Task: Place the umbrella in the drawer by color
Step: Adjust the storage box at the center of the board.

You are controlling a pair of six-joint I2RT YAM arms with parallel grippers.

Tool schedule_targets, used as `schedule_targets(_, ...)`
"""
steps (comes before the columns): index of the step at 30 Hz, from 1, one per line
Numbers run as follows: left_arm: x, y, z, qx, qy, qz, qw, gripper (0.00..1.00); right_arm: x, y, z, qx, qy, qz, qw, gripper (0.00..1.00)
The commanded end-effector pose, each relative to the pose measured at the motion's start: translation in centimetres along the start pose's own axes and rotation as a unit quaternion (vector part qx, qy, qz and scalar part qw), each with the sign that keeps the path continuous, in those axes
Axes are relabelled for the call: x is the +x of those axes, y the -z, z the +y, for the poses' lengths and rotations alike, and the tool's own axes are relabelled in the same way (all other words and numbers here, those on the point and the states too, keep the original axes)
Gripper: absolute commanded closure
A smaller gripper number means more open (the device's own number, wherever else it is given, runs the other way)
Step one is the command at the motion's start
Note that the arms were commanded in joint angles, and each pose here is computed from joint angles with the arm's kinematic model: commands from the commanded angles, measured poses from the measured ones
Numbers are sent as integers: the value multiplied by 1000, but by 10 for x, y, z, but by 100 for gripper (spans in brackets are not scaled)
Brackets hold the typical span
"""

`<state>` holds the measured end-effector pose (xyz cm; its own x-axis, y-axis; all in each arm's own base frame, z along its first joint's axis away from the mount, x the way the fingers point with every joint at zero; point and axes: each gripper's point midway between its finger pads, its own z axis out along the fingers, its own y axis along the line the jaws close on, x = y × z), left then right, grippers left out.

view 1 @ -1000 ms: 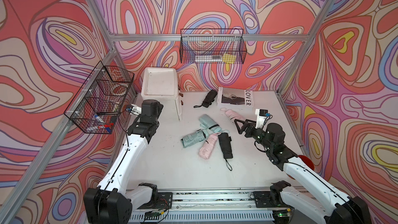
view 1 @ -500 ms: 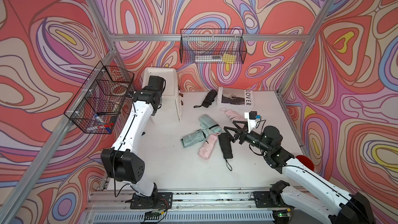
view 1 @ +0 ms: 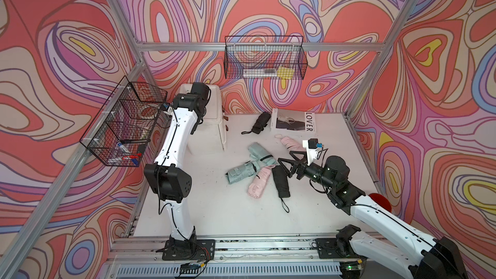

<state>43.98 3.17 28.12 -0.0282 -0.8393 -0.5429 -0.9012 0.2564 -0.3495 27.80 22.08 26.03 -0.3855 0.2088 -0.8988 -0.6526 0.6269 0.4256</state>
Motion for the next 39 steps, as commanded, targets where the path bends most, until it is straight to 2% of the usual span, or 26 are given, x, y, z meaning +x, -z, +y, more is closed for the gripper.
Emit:
schedule_targets(1, 6, -8, 19, -49, -22, 4, 999, 24, -8, 0, 3, 2, 8, -7, 1000, 2)
schedule_targets(3, 9, -15, 22, -62, -20, 13, 998, 30, -8, 0, 2, 6, 7, -7, 1000, 2)
schedule_targets(7, 13, -31, 33, -91, -9, 41, 995, 48, -9, 0, 2, 8, 6, -8, 1000, 2)
schedule_targets(11, 4, -31, 39, -103, -32, 23, 994, 62, -10, 1, 1, 9, 7, -9, 1000, 2)
schedule_targets(17, -13, -23, 54, -126, -109, -8, 986, 90, -11, 3, 2, 11, 6, -14, 1000, 2)
schedule_targets(21, -18, -20, 59, -127, -182, -13, 975, 100, -13, 6, 2, 14, 6, -19, 1000, 2)
schedule_targets(23, -17, -22, 60, -120, -223, -13, 967, 100, -14, 7, 1, 16, 6, -22, 1000, 2)
schedule_targets(29, -11, -30, 59, -85, -356, -11, 931, 100, -11, 5, -3, 21, 1, -22, 1000, 2)
schedule_targets(34, 4, -34, 49, -26, -488, 12, 873, 100, -7, 1, -6, 25, -2, -16, 1000, 2)
schedule_targets(39, 14, -30, 40, 27, -548, 18, 836, 100, 0, -4, -12, 31, -6, -8, 999, 2)
